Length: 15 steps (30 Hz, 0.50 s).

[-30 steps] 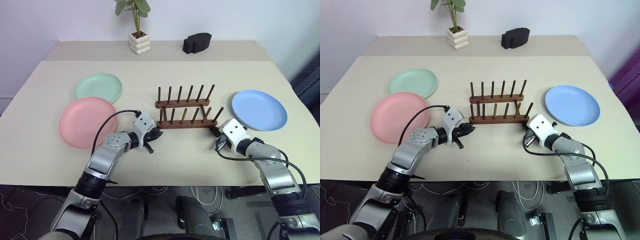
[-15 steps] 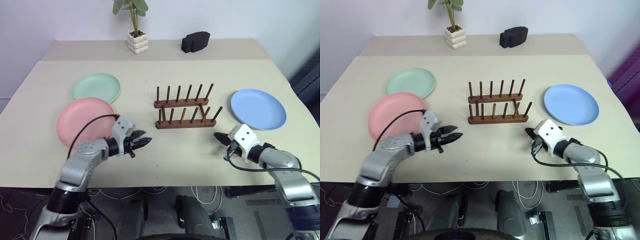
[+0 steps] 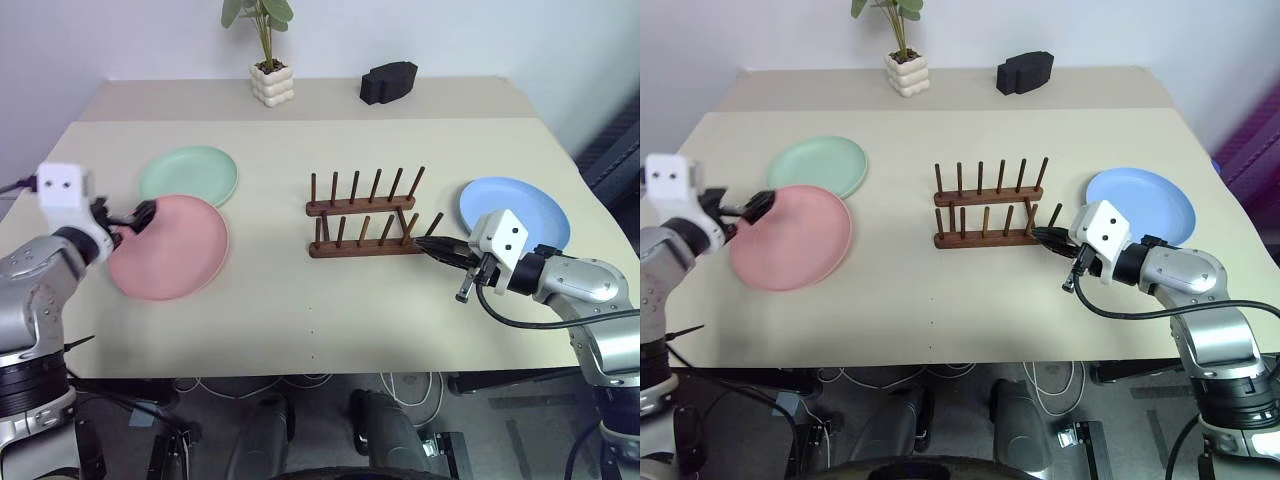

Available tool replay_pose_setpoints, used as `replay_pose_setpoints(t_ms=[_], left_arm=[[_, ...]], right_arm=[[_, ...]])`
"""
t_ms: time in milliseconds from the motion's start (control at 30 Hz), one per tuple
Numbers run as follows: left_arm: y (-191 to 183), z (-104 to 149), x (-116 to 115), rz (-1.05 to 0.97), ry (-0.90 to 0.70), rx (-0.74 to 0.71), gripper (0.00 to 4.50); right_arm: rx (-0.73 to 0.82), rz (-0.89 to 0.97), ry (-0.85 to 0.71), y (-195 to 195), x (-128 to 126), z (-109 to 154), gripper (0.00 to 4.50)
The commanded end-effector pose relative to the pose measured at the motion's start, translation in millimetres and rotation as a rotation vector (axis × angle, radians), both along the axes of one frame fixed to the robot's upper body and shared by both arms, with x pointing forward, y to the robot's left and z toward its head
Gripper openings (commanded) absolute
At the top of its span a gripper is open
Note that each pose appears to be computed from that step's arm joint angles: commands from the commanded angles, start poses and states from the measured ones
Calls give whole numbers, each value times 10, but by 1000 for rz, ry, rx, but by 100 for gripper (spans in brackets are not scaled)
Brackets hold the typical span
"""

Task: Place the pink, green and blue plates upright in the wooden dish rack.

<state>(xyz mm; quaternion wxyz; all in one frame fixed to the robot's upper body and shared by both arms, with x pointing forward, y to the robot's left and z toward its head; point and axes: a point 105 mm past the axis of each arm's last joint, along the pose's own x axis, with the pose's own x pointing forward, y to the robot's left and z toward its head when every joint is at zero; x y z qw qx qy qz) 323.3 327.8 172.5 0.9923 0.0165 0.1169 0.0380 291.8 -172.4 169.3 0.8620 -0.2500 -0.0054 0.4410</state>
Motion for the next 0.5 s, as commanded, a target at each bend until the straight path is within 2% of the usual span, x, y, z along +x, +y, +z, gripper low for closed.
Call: replay_pose_setpoints(t_ms=[33,300,400,500], left_arm=[[227,-3,-156,117,32,-12,448],[137,-452,-250,111,167,-149,448],[57,-569,-232,86,193,-204,367],[62,-612,-243,90,195,-211,217]], right_arm=[[0,81,-31,109,-58,176,0],[-9,148,-10,252,-116,143,0],[-6,151,-14,281,-125,133,0],[-5,145,-19,285,-123,132,0]])
